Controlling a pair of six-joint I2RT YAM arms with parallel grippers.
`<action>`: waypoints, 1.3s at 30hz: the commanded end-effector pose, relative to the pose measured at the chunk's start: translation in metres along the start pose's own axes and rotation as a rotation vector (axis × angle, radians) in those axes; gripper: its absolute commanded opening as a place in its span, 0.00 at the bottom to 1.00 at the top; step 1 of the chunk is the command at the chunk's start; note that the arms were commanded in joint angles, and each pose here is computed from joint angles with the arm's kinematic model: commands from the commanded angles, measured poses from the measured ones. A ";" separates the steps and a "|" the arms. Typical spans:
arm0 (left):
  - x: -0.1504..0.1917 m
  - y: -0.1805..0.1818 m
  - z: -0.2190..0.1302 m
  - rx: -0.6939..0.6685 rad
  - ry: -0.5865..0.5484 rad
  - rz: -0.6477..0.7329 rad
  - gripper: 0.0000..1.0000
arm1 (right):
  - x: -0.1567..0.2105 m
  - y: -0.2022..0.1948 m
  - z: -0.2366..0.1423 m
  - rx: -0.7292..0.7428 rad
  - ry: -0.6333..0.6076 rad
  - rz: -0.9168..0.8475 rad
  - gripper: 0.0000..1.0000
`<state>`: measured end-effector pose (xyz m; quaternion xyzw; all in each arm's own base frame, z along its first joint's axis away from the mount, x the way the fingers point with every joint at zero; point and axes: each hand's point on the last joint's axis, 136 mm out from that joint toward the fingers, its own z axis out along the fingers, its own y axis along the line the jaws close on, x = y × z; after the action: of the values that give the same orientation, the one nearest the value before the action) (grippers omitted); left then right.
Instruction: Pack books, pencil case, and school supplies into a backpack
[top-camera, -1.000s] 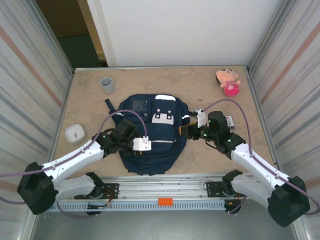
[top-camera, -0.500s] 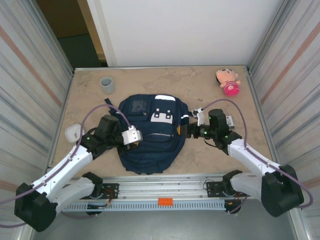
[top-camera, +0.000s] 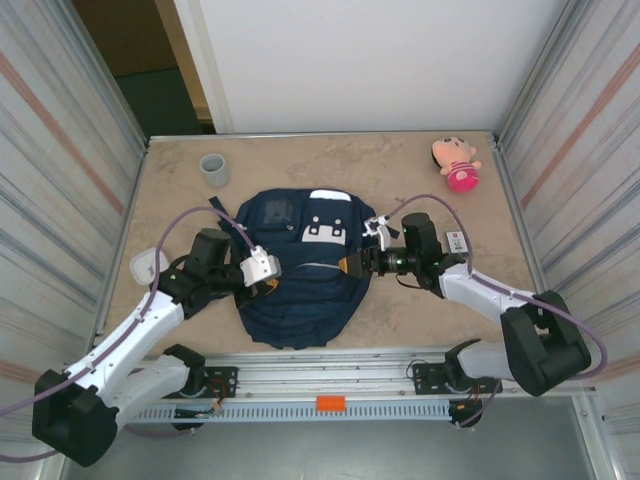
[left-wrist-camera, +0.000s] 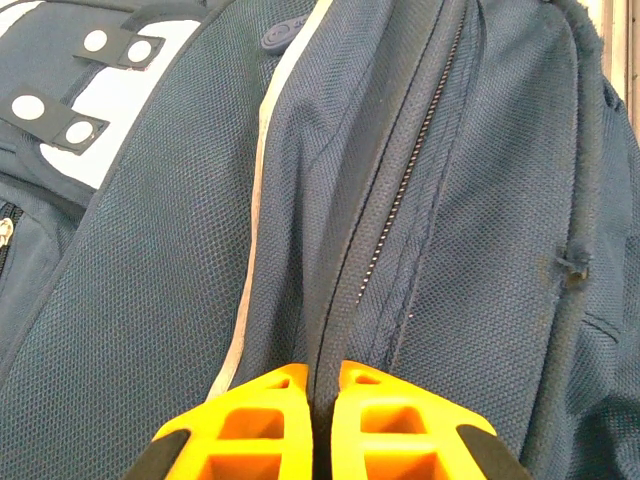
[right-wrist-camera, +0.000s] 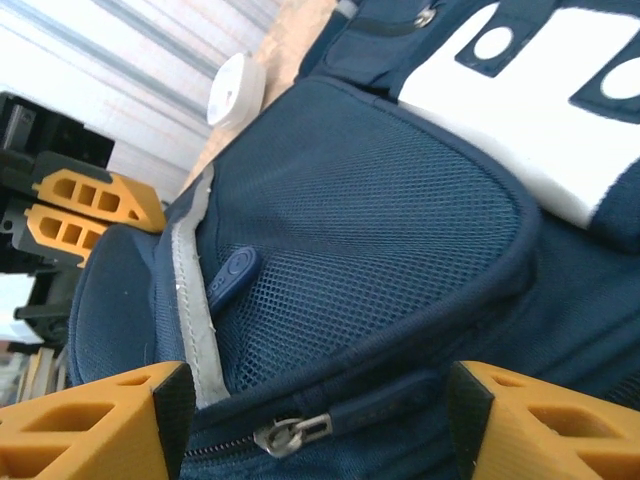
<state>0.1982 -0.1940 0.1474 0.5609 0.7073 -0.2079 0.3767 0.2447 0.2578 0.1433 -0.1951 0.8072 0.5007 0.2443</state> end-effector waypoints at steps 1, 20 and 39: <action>-0.032 0.002 -0.009 0.002 -0.139 0.026 0.02 | -0.011 0.023 0.009 -0.092 0.013 -0.072 0.68; -0.024 0.015 -0.009 -0.054 -0.107 0.010 0.02 | 0.024 0.046 -0.006 -0.194 0.162 -0.031 0.44; -0.043 0.009 -0.017 -0.008 -0.220 0.006 0.02 | -0.014 0.024 -0.018 -0.017 0.032 -0.117 0.71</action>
<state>0.2021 -0.1933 0.1553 0.5357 0.7087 -0.2325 0.3959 0.2218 0.2499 0.1658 -0.2417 0.7965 0.5049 0.2284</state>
